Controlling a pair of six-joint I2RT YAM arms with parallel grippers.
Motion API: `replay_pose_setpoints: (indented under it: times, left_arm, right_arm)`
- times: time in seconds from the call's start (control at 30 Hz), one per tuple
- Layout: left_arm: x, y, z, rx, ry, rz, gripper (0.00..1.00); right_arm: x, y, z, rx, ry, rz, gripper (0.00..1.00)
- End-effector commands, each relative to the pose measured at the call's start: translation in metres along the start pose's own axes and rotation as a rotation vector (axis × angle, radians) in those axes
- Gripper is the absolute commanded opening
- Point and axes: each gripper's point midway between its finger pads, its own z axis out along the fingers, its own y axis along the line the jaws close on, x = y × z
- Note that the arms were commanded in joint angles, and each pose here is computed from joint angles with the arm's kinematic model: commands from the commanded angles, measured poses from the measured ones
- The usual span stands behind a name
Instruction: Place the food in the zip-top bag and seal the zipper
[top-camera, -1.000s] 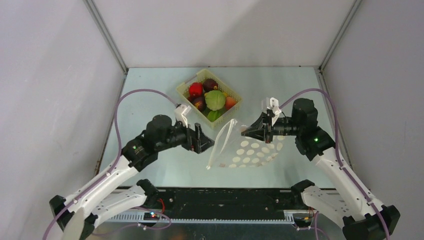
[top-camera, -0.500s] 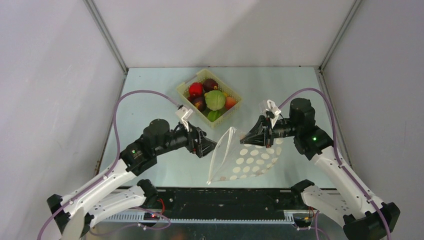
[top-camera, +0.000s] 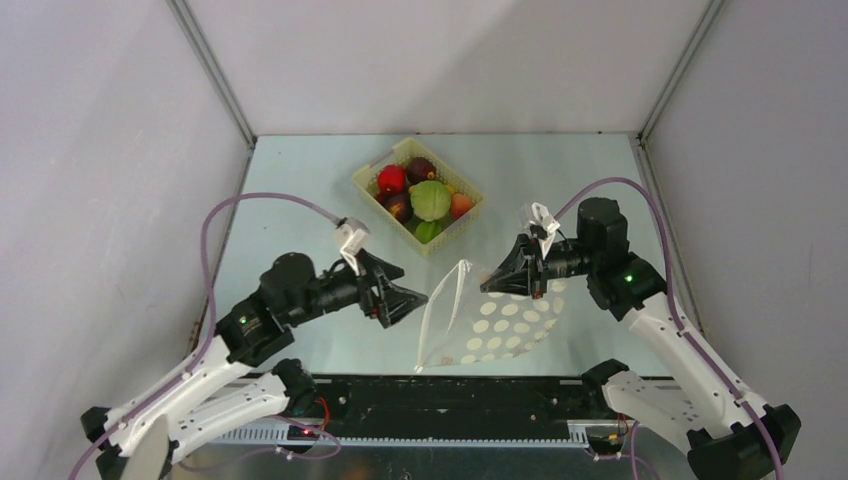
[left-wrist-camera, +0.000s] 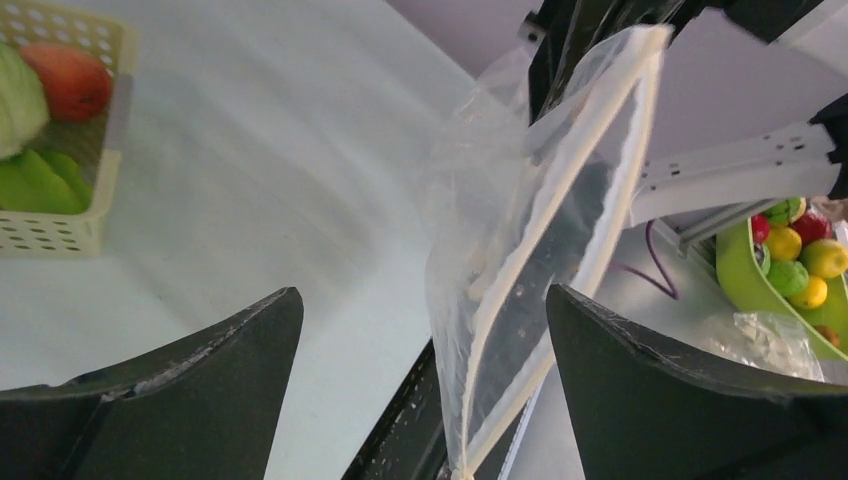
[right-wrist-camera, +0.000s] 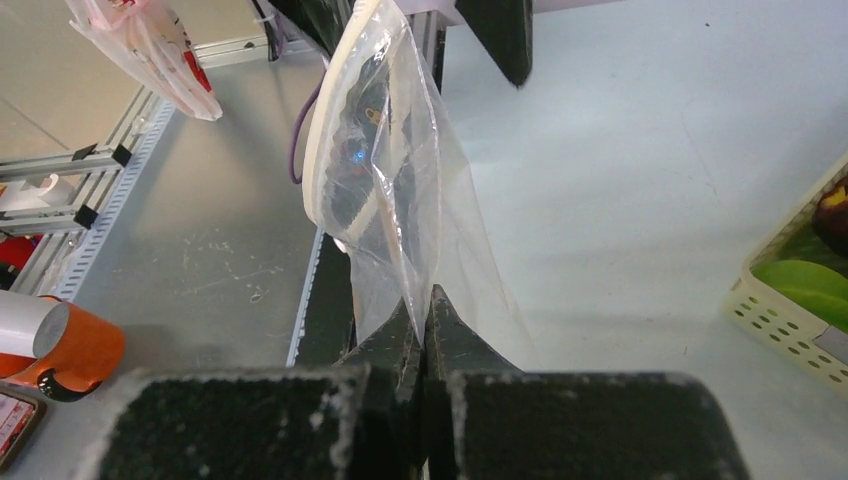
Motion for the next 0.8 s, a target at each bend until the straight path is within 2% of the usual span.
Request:
replay_pose_setpoints:
  times: [0.0,0.07,0.27,0.4,0.47,0.53,0.6,0.63,0.67,0.7,0.73,0.77]
  left_arm:
    - [0.016,-0.009,0.021,0.057,0.084,0.043,0.98]
    - [0.018,-0.012,0.027,0.072,0.099,0.061,1.0]
    - [0.025,-0.019,0.035,0.11,0.131,0.081,0.92]
    - [0.032,-0.024,0.039,0.139,0.144,0.07,0.83]
    - [0.036,-0.031,0.042,0.178,0.149,0.064,0.75]
    - [0.04,-0.039,0.044,0.218,0.165,0.066,0.6]
    - [0.043,-0.041,0.045,0.22,0.18,0.071,0.23]
    - [0.042,-0.039,0.046,0.204,0.179,0.072,0.14]
    - [0.041,-0.036,0.046,0.182,0.172,0.071,0.04]
    - [0.04,-0.035,0.045,0.172,0.169,0.069,0.02]
    - [0.039,-0.032,0.045,0.151,0.159,0.07,0.01]
    - [0.037,-0.03,0.041,0.137,0.147,0.066,0.0]
  right_arm:
    - [-0.022,0.012,-0.002,-0.029,-0.031,-0.076,0.0]
    - [-0.023,0.014,-0.002,-0.037,-0.034,-0.078,0.0]
    - [-0.028,0.021,-0.003,-0.067,-0.049,-0.088,0.0]
    - [-0.033,0.024,-0.003,-0.079,-0.06,-0.1,0.0]
    - [-0.034,0.022,-0.002,-0.074,-0.064,-0.103,0.0]
    - [-0.035,0.018,-0.001,-0.065,-0.066,-0.104,0.0]
    - [-0.036,0.013,0.001,-0.055,-0.068,-0.095,0.0]
    - [-0.036,0.01,0.002,-0.046,-0.068,-0.091,0.04]
    - [-0.036,0.003,0.002,-0.008,-0.07,-0.073,0.16]
    - [-0.037,-0.008,0.002,0.056,-0.073,-0.058,0.46]
    - [-0.038,-0.013,0.002,0.092,-0.075,-0.034,0.59]
    - [-0.037,-0.025,0.0,0.164,-0.075,-0.02,0.86]
